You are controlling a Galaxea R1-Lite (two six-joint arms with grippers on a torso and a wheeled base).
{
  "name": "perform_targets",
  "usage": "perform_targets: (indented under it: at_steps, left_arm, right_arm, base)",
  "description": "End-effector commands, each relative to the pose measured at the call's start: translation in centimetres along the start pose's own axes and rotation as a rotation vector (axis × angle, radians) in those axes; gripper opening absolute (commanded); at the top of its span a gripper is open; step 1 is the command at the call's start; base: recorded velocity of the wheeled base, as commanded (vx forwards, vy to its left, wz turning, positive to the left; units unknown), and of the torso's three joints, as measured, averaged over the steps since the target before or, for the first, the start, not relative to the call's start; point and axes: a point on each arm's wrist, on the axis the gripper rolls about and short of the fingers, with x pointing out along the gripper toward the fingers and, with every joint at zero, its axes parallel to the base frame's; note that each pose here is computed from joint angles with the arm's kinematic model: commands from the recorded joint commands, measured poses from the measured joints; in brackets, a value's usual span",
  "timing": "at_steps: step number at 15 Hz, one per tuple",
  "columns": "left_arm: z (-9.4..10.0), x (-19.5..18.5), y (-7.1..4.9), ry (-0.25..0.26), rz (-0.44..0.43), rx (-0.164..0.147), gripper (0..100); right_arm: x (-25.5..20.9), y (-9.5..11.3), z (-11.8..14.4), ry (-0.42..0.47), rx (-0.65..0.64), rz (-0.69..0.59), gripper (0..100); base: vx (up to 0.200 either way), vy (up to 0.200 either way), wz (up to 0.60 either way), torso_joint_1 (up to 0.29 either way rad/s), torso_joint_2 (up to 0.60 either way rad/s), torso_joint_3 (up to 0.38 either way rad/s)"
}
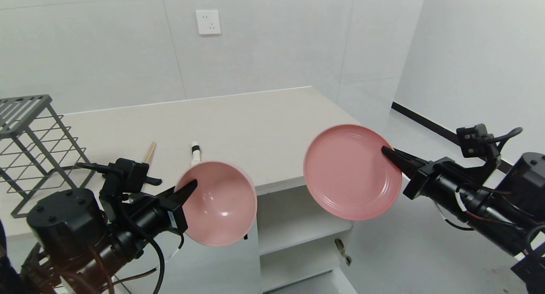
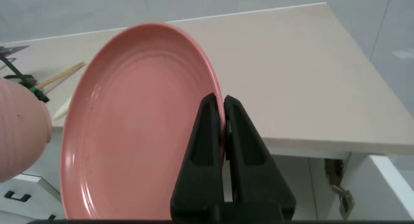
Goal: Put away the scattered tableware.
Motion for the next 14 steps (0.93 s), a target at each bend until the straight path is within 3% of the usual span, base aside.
perform_targets:
  at_steps: [1, 6, 12, 14]
  left_arm:
    - [0.07, -0.17, -0.02, -0.003, -0.001, -0.001, 0]
    - [-0.14, -0.43, -0.03, 0.009, -0.002, 0.000, 0]
    - [-0.37, -0.56, -0.07, 0.022, -0.004, 0.001, 0]
    - [-0.38, -0.58, -0.39, 0.022, -0.018, 0.017, 0]
  right_arm:
    - [-0.03, 0.04, -0.03, 0.001, 0.000, 0.002, 0]
    - [0.03, 0.04, 0.03, -0.002, -0.001, 0.002, 0]
    - [0.00, 0.04, 0.00, -0.001, -0.002, 0.002, 0]
    - [-0.02, 0.08, -0.03, 0.001, -0.001, 0.003, 0]
  base:
    - [0.000, 0.000, 0.00, -0.261, 0.52, 0.246]
    - [0.000, 0.000, 0.00, -0.241, 0.47, 0.231]
    - [0.000, 0.000, 0.00, -0.045, 0.09, 0.044]
    - [0.000, 0.000, 0.00, -0.171, 0.34, 0.159]
